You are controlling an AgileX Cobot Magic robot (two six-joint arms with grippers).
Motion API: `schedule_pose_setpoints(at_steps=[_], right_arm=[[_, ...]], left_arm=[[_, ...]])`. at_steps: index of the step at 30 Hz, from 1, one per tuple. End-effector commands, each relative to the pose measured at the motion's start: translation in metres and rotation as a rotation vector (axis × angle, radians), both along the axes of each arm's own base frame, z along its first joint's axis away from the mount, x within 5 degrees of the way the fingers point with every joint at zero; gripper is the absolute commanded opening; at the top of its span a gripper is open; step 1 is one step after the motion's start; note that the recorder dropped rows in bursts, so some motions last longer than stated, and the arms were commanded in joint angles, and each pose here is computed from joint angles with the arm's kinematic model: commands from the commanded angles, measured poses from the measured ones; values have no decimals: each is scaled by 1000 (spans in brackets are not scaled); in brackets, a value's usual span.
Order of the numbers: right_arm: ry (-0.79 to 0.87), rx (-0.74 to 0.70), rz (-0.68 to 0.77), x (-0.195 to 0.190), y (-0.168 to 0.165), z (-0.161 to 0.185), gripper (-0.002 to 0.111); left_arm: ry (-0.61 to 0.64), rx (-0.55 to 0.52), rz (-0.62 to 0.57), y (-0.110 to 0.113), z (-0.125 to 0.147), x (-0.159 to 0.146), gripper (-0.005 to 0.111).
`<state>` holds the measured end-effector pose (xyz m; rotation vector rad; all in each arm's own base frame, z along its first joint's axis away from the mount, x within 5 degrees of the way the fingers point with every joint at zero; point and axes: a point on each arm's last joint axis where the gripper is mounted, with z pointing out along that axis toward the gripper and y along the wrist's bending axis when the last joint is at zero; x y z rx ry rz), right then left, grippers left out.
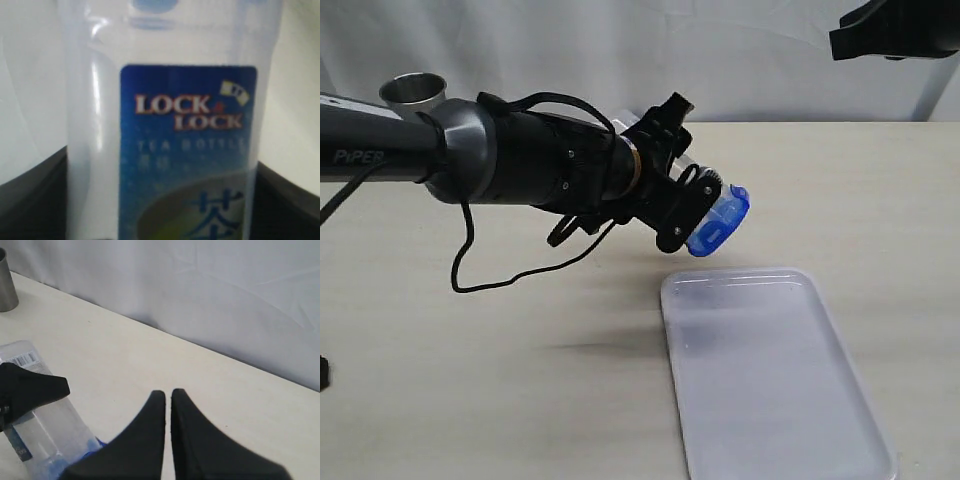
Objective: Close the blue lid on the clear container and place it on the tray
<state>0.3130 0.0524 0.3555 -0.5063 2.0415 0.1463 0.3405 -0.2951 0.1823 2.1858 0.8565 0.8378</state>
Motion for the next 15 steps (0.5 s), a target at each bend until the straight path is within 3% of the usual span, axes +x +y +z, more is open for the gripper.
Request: schedule_pose_setpoints(at_steps=[1,8,15], right_arm=[[-17,-4,-9,-1,-3,1,5],[-15,-4,-8,-1,-3,1,5],[-15,-4,-8,-1,-3,1,5]], left_arm=[[-50,32,-6,-7,11,-6,0],[-14,-10,30,-8,10,-8,0],[151,-198,116,-13,5,-15,0]])
